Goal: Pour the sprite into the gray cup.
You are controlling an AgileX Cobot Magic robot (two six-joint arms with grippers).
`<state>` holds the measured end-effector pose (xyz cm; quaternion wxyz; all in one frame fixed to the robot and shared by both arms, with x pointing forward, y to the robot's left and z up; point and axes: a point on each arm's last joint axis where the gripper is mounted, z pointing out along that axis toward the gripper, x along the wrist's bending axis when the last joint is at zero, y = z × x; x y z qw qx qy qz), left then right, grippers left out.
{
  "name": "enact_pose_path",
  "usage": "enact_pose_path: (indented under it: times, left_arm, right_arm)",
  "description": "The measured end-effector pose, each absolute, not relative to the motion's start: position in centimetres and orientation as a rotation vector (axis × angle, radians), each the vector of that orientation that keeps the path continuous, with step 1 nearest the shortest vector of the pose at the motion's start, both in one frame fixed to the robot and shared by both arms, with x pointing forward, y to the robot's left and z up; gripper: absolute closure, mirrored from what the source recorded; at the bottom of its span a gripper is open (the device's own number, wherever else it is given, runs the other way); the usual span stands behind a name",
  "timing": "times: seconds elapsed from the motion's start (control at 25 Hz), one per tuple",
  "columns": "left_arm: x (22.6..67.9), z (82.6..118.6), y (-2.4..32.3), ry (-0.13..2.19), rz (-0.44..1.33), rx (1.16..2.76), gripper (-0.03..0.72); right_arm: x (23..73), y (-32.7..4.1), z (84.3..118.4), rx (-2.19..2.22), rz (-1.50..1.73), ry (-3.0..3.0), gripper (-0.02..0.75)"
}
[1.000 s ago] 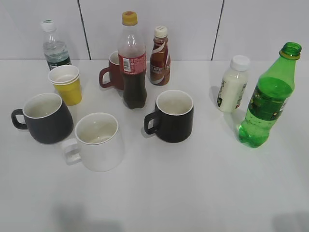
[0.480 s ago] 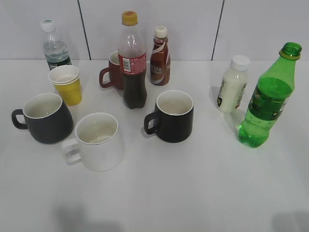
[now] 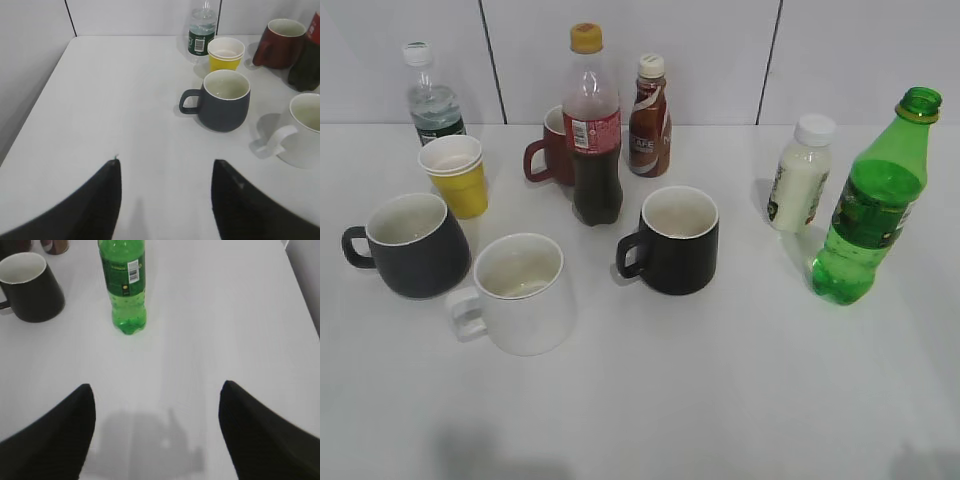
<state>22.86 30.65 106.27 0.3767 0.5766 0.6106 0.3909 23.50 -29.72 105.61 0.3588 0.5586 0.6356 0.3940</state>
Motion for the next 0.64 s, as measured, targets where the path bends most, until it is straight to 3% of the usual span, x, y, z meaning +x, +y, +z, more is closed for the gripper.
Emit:
enact_pose_path:
  times: [0.64]
  left_arm:
    - [22.86, 106.28, 30.66, 1.561, 1.002, 1.474, 0.248]
  right_arm:
    - [23.25, -29.71, 105.59, 1.434, 1.028, 1.629, 0.164]
